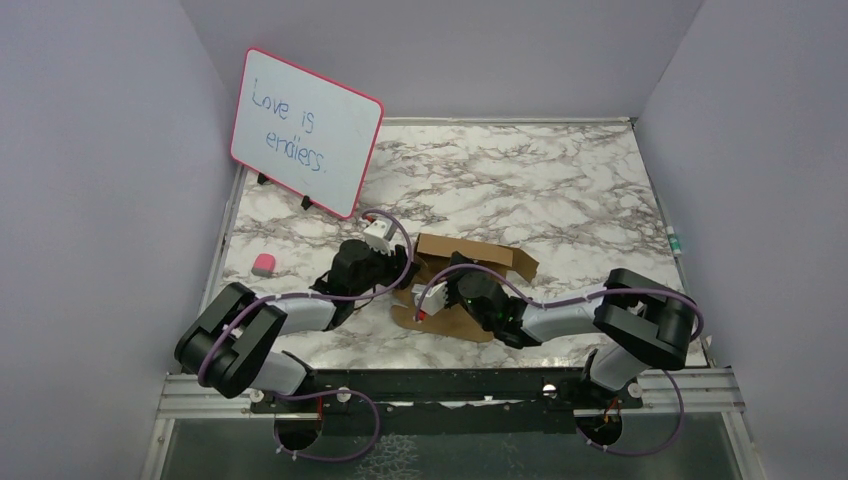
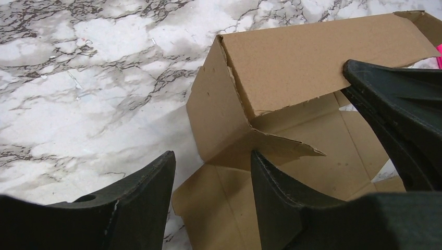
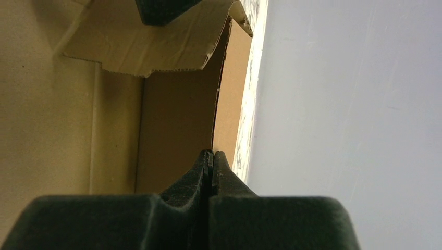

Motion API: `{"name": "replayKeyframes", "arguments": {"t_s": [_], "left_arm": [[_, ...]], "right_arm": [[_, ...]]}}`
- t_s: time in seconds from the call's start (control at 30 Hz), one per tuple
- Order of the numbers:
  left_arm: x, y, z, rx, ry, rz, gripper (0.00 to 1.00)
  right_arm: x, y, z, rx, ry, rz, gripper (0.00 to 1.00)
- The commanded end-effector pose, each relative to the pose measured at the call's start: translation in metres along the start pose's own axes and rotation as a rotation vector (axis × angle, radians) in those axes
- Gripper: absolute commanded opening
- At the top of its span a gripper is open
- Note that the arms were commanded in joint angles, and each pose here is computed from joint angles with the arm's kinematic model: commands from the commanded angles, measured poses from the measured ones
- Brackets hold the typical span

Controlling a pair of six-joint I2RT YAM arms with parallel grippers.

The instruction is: Fold the paper box

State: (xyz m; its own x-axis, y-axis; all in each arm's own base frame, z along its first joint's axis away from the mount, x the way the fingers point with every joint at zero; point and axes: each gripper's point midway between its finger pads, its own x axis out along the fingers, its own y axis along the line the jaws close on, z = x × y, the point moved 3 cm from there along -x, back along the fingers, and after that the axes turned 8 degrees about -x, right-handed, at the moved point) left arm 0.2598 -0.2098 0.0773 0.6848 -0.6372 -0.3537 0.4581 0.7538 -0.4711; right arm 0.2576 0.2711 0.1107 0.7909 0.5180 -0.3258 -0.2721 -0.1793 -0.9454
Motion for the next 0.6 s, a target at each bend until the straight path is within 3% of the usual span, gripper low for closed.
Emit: {"name": "replayKeyframes", "arguments": {"t_s": [0.0,0.2,0.57], "left_arm": [[0.009,-0.006,0.012,0.038,-0.061,-0.019,0.57],[0.013,-0.006,0.013,0.05,-0.091,-0.008,0.57],[0.012,0.001,0.017,0.04,-0.175,0.062,0.52]], "right_arm": [[-0.002,0.019,0.014,0.022,-0.076,0.106,0.01],[-0.007,0.015,0.023,0.085,-0.138,0.135,0.01],[-0.001,0.026,0.026,0.078,-0.138,0.165,0.01]]}}
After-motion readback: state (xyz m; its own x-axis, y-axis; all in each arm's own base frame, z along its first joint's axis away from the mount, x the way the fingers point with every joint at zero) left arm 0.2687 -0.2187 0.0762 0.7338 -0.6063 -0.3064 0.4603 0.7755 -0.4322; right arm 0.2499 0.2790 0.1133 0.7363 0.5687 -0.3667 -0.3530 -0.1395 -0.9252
